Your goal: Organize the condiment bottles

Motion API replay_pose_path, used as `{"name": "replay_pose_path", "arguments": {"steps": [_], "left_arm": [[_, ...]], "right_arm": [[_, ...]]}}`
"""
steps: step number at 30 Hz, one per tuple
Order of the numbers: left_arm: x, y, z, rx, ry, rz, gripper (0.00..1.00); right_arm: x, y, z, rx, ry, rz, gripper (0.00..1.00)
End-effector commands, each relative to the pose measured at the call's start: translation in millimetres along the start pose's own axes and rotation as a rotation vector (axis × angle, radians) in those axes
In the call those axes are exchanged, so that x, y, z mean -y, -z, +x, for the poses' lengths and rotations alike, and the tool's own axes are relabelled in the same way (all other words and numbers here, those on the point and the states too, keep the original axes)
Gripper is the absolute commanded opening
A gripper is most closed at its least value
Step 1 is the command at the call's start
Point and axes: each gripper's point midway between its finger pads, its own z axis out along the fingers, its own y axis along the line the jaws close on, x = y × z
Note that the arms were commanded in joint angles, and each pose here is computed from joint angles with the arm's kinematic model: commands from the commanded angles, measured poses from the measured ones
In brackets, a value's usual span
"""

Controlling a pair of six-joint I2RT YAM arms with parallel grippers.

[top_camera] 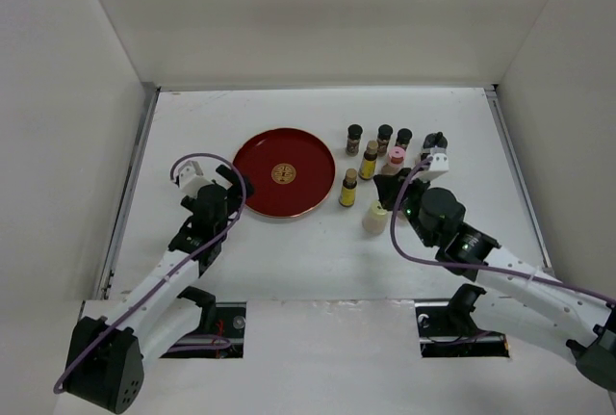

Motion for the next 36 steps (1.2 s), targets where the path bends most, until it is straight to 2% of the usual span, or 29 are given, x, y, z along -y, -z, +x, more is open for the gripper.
{"name": "replay_pose_path", "arguments": {"steps": [1,7,12,16,18,28,36], "left_arm": [[-4,-2,-13,0.067,0.106,0.005,1.00],[-30,-4,-27,0.139,0.196,-0.040,1.00],[-40,-7,-36,0.182,0.243,-0.058,1.00],[-41,-10,-26,0.174,0.288,-0.050,1.00],[-38,-13,-21,0.160,0.297,-0.036,1.00],[-24,-13,0,0.100,0.292,0.039,1.00],[-26,-16,12,0.072,0.283,0.034,1.00]], "right_arm": [[-5,2,-6,-0.027,0.036,0.002,0.15],[2,1,3,-0.090,0.086,0.047,0.24],[0,-8,8,-0.131,0.132,0.065,0.40],[-6,-21,9,-0.147,0.169,0.072,0.55],[-10,-27,6,-0.145,0.183,0.070,0.59],[-18,-74,21,-0.202,0.260,0.126,0.60],[-3,-89,41,-0.246,0.319,0.204,0.59]]}}
